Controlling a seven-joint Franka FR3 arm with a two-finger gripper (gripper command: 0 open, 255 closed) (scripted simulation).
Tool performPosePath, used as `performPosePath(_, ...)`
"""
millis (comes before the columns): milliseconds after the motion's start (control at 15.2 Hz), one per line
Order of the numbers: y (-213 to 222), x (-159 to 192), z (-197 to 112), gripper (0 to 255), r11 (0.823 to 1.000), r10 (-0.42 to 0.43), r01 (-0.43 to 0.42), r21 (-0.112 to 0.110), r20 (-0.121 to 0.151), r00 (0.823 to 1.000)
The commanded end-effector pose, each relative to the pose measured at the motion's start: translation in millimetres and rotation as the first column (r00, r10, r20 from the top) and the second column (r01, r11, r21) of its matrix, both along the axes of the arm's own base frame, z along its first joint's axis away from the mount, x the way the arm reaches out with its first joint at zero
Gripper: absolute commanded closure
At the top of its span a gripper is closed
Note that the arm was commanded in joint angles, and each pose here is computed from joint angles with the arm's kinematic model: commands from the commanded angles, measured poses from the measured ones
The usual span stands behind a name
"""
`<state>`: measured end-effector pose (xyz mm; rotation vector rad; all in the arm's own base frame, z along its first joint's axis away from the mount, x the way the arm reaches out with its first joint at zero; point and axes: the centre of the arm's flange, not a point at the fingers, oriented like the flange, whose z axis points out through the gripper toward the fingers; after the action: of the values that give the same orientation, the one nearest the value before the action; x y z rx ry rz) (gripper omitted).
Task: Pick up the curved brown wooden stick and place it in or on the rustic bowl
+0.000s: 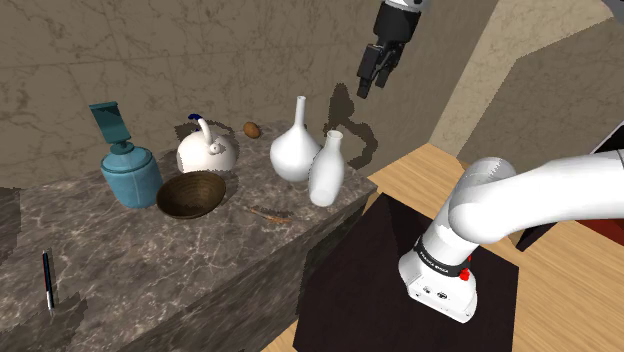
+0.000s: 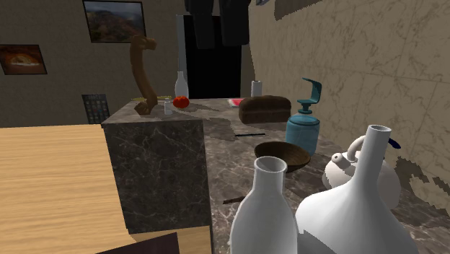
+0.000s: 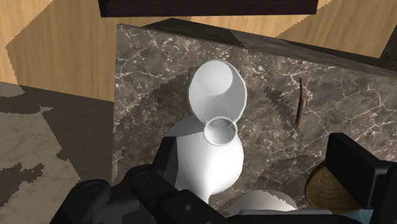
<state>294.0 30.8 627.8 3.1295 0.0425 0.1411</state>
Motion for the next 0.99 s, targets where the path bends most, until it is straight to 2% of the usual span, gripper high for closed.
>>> performPosePath(0, 0.0, 0.0, 0.0, 0, 1.000, 0.000, 0.000, 0.000, 0.000, 1.000)
performPosePath(924, 76.6, 44.1, -158.8, 0, 0.999, 0.031, -0.032, 0.024, 0.049, 0.998)
